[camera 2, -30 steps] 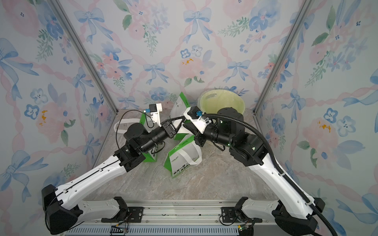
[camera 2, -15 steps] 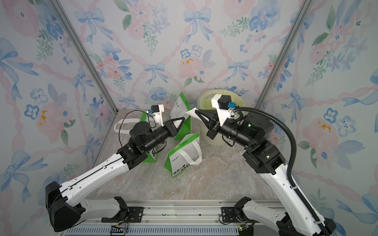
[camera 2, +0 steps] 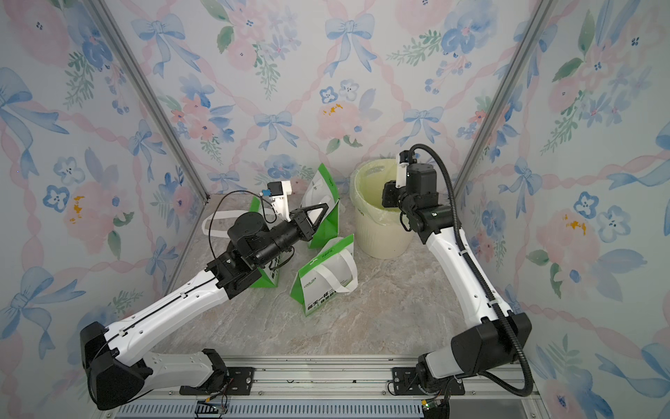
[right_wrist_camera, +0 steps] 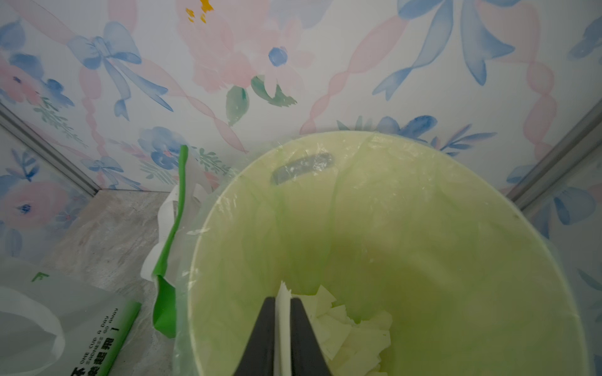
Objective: Shred takeout receipts and throw away
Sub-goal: Place the takeout receipt in the trash bin.
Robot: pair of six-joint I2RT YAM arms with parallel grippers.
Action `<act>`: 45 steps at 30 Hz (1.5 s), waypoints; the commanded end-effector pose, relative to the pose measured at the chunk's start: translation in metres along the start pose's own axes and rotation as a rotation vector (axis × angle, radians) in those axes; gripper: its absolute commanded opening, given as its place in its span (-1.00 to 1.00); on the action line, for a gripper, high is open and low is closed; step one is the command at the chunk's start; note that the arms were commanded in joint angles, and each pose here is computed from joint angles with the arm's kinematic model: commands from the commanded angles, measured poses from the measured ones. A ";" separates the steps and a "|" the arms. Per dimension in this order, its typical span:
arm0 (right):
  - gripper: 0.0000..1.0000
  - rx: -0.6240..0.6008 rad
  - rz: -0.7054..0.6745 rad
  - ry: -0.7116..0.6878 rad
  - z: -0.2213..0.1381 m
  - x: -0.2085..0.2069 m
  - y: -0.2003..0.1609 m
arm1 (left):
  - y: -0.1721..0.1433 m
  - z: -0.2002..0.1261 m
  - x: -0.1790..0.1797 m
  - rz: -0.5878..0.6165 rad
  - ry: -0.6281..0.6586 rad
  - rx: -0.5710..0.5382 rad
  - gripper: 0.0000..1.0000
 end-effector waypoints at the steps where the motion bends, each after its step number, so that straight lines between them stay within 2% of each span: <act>1: -0.40 0.011 -0.008 -0.070 0.003 -0.007 0.009 | 0.006 0.002 -0.004 0.044 -0.008 -0.014 -1.00; 2: -0.24 0.020 -0.009 -0.072 0.005 -0.007 0.010 | 0.006 0.002 -0.003 0.047 -0.008 -0.013 -1.00; 4: -0.05 0.015 -0.016 -0.069 0.002 -0.006 0.012 | 0.006 0.004 -0.004 0.056 -0.012 -0.011 -1.00; 8: 0.12 -0.031 -0.034 -0.070 -0.018 -0.006 0.023 | 0.007 0.012 -0.007 0.103 -0.031 0.000 -1.00; 12: 0.17 -0.078 -0.044 -0.067 -0.052 -0.008 0.028 | 0.007 0.035 -0.008 0.216 -0.047 0.014 -1.00; 17: 0.18 -0.105 -0.052 -0.061 -0.099 -0.011 0.015 | -0.004 0.094 0.000 0.407 -0.081 0.074 -1.00; 23: 0.20 -0.076 -0.074 -0.109 -0.137 -0.024 -0.010 | -0.016 0.161 0.011 0.543 -0.086 0.133 -1.00; 30: 0.20 -0.054 -0.060 -0.132 -0.169 -0.030 -0.029 | -0.029 0.210 0.031 0.656 -0.015 0.141 -1.00; 32: 0.20 -0.051 -0.059 -0.139 -0.175 -0.031 -0.031 | -0.033 0.216 0.036 0.666 -0.004 0.146 -0.66; 35: 0.20 -0.051 -0.055 -0.145 -0.182 -0.031 -0.032 | -0.041 0.222 0.044 0.667 0.005 0.161 -0.57; 42: 0.19 -0.060 -0.035 -0.143 -0.190 -0.032 -0.033 | -0.042 0.224 0.045 0.662 0.010 0.158 -0.02; 45: 0.19 -0.064 -0.025 -0.141 -0.192 -0.032 -0.033 | -0.040 0.223 0.047 0.657 0.017 0.157 0.10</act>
Point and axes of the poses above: each gripper's point midway between its finger pads, its own z axis out along the fingers, its own x axis along the line the jaws close on, y = z × x, the point moved 10 cm from there along -z, back along the fingers, and after that the axes turned 1 degree about z, right-handed, at the moved point
